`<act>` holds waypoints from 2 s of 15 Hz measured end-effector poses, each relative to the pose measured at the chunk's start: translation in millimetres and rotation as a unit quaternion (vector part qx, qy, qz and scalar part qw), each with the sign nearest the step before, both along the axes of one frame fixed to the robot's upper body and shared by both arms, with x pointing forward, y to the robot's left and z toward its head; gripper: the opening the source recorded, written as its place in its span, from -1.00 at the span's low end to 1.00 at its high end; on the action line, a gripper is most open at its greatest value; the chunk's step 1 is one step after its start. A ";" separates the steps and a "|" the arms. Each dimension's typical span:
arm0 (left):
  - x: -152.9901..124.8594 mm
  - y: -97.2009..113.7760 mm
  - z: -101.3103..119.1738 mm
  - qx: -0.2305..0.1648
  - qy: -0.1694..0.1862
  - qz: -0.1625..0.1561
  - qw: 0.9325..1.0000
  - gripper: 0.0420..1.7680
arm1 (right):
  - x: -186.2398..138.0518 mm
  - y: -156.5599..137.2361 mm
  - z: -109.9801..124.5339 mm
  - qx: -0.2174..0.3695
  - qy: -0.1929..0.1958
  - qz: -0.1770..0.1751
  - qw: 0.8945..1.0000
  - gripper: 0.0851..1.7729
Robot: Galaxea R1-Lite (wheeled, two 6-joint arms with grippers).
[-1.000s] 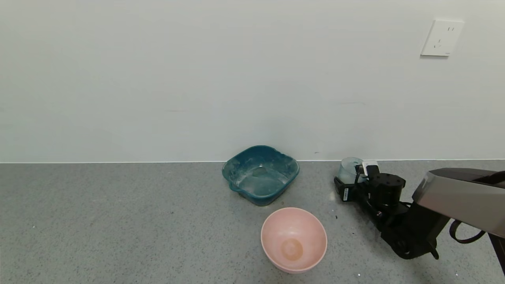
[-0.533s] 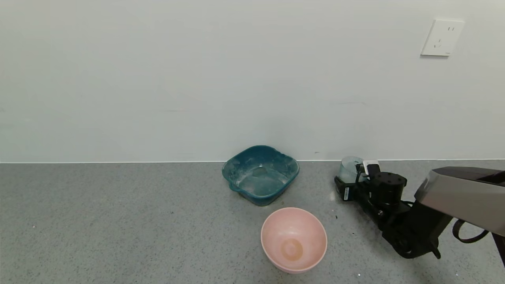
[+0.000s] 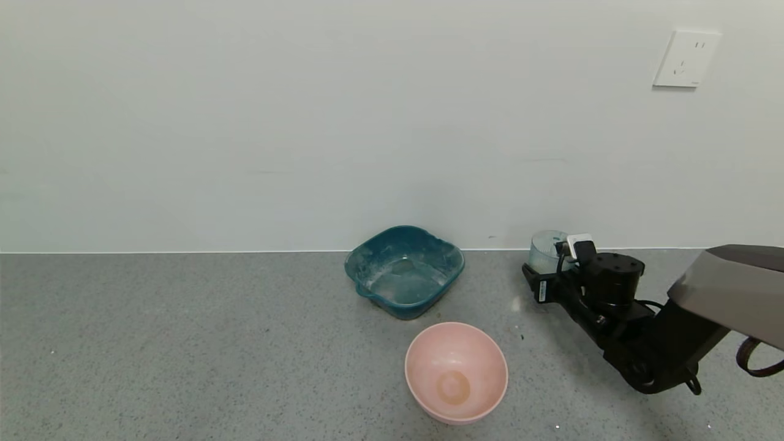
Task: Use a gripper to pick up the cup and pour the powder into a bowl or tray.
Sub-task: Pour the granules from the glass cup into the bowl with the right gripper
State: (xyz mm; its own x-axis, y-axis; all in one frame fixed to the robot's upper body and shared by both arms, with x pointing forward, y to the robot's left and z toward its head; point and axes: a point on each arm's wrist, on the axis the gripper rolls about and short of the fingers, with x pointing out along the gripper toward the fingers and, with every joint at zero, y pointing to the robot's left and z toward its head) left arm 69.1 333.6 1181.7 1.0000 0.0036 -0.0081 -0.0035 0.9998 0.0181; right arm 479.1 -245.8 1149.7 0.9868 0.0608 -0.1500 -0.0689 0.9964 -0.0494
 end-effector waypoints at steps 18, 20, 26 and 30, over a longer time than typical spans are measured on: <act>0.0 0.0 0.0 0.000 0.000 0.000 1.000 1.00 | -65.4 48.3 60.4 -0.293 -0.004 0.142 0.946 0.49; 0.0 0.0 0.0 0.000 0.000 0.000 1.000 1.00 | -69.7 54.5 58.0 -0.324 -0.003 0.142 0.935 0.49; 0.0 0.0 0.0 0.000 0.000 0.000 1.000 1.00 | -76.2 65.4 55.1 -0.430 -0.006 0.142 0.891 0.49; 0.0 0.0 0.0 0.000 0.000 0.000 1.000 1.00 | -80.5 67.4 58.2 -0.497 -0.015 0.139 0.857 0.49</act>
State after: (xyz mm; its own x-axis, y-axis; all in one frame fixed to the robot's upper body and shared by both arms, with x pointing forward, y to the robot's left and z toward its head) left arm 69.1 333.5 1181.6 1.0000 0.0036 -0.0085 -0.0035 0.9998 0.0181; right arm 398.6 -178.4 1207.8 0.9592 0.1514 -0.2387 -0.2806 0.4071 -0.8692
